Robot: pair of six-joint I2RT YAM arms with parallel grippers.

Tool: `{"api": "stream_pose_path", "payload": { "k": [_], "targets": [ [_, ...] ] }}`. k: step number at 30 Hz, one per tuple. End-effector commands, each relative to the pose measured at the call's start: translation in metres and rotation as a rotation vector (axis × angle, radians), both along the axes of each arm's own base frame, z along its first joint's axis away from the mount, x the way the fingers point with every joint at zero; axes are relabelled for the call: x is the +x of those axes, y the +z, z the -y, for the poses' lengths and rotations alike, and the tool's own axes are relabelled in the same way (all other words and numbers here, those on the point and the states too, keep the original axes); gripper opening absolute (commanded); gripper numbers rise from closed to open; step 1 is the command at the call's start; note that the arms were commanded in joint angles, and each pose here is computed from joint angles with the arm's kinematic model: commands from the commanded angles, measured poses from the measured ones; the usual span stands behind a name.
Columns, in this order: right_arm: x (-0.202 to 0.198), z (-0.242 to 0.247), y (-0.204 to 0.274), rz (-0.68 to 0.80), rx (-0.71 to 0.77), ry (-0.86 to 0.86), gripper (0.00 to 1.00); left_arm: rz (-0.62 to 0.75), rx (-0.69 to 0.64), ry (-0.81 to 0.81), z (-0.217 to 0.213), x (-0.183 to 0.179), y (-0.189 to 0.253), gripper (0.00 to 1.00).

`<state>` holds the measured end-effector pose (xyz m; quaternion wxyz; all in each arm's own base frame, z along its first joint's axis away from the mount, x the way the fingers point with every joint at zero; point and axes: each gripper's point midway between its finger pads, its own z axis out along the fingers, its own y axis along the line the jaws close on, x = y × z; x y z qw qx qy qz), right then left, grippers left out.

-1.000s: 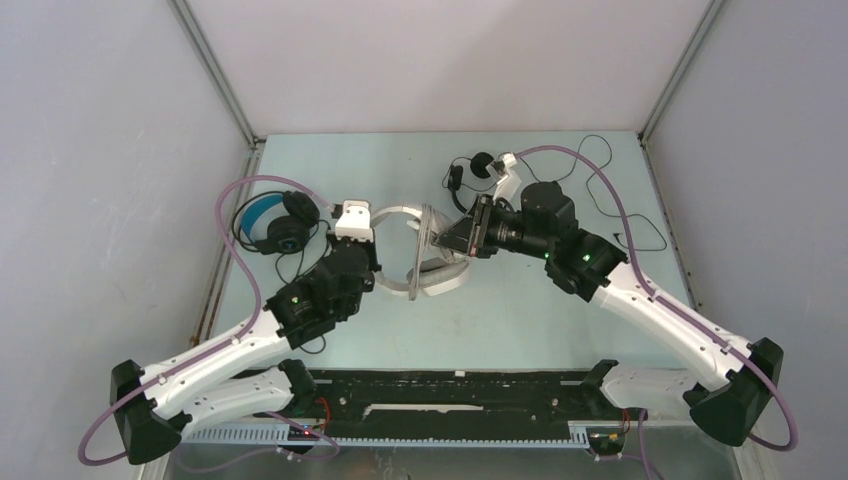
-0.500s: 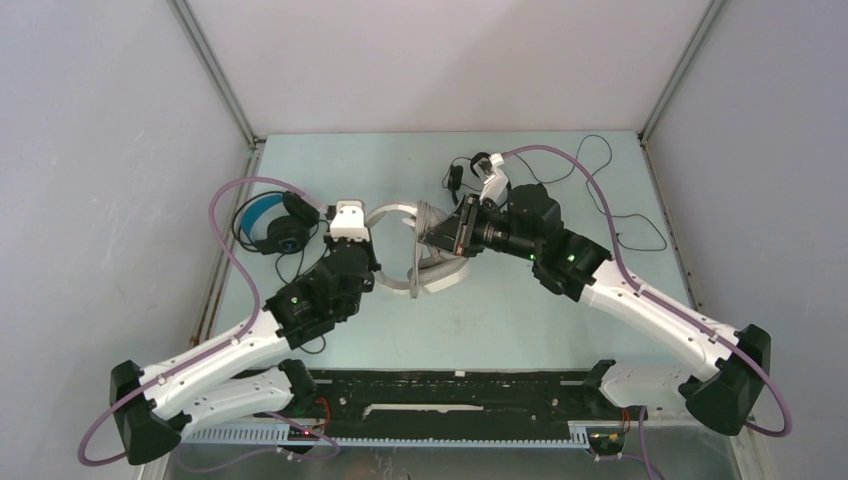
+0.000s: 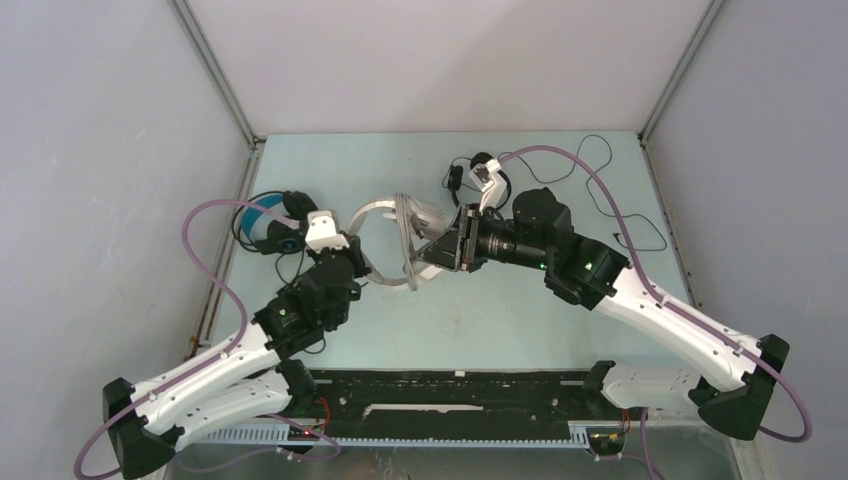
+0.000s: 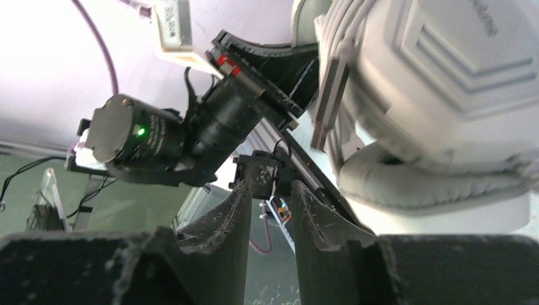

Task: Wrap the headphones
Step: Wrap the headphones cable around the headphones, then place the headphones at the center of the board.

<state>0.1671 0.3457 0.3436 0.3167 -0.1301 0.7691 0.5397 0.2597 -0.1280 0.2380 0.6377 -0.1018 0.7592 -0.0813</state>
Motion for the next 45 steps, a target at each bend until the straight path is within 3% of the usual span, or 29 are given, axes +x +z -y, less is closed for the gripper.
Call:
{"api": "stream_pose_path", "payload": {
  "k": [1,6,16,30,45],
  "targets": [
    [-0.014,0.001,0.025,0.045,0.045,0.071,0.33,0.145,-0.260,0.049,0.003,0.007,0.044,0.00],
    [-0.021,0.010,0.041,0.097,0.056,0.083,0.32,0.187,-0.279,0.025,0.006,0.007,0.051,0.00],
    [0.004,0.034,0.103,0.327,0.070,-0.086,0.41,0.204,-0.241,-0.002,0.007,0.006,0.049,0.00],
    [0.040,-0.005,0.073,0.387,-0.144,-0.109,0.41,0.192,-0.211,-0.022,0.011,0.007,0.049,0.00],
    [0.065,-0.012,0.048,0.430,-0.176,-0.165,0.35,0.181,-0.206,-0.024,0.013,0.008,0.046,0.00]
  ]
}}
